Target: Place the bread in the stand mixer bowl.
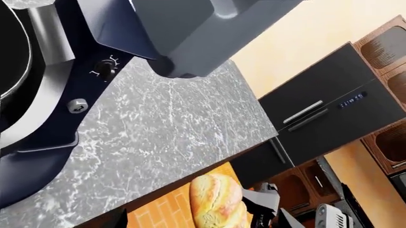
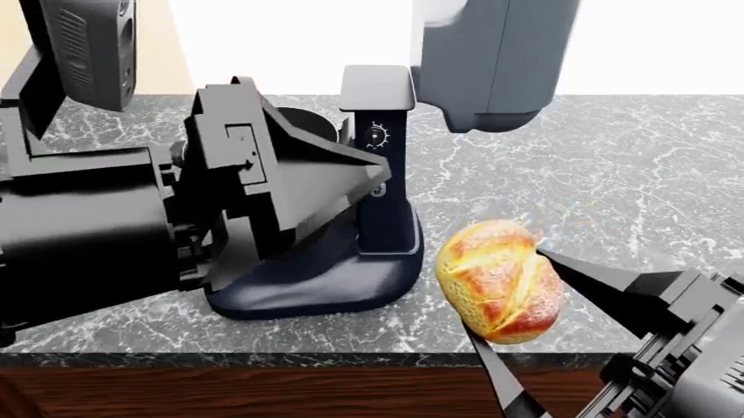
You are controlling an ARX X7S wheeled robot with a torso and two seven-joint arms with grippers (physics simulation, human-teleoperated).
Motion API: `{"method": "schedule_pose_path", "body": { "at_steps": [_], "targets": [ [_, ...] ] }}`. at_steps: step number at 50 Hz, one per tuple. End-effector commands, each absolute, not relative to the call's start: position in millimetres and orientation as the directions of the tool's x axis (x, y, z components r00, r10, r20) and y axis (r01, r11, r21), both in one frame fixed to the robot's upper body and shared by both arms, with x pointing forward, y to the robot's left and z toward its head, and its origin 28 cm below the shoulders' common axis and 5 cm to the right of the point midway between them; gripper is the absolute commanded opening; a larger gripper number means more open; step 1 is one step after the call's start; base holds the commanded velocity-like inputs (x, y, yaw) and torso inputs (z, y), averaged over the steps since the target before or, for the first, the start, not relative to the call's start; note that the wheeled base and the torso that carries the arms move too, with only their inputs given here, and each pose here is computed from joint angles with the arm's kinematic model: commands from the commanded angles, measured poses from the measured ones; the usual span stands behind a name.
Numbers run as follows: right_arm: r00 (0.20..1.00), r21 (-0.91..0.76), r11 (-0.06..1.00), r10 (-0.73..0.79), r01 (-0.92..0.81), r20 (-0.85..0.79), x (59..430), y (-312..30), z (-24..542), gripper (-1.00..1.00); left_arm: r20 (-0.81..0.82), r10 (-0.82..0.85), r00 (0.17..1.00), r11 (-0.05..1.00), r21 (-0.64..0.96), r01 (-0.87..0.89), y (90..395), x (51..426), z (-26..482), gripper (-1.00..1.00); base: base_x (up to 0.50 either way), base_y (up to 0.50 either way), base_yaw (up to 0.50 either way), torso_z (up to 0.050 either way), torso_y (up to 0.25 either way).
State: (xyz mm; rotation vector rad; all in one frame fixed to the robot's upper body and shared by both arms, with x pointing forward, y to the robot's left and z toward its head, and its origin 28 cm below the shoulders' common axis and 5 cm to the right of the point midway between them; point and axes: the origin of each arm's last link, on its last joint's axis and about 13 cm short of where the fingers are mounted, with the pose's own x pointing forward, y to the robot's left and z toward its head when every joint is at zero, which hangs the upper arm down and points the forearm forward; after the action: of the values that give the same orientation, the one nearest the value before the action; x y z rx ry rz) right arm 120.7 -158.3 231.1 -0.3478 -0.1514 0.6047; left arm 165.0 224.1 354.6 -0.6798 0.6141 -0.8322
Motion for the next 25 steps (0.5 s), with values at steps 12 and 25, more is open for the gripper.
{"method": "schedule_pose_path", "body": {
  "at_steps": [12,25],
  "targets": [
    [0.786,-0.386,0.754,0.609,-0.531,0.107,124.3,-157.2,245.1,-1.00,-0.236,-0.849,0.473,0.472,-0.742,0.476,210.7,174.2,348.9,1.00,0.00,0.00,0.00,0.000,0.000],
    [0.786,-0.389,0.752,0.610,-0.533,0.101,123.9,-157.3,243.2,-1.00,-0.225,-0.875,0.429,0.439,-0.741,0.508,201.3,172.0,348.0,1.00,0.00,0.00,0.00,0.000,0.000]
  ]
}}
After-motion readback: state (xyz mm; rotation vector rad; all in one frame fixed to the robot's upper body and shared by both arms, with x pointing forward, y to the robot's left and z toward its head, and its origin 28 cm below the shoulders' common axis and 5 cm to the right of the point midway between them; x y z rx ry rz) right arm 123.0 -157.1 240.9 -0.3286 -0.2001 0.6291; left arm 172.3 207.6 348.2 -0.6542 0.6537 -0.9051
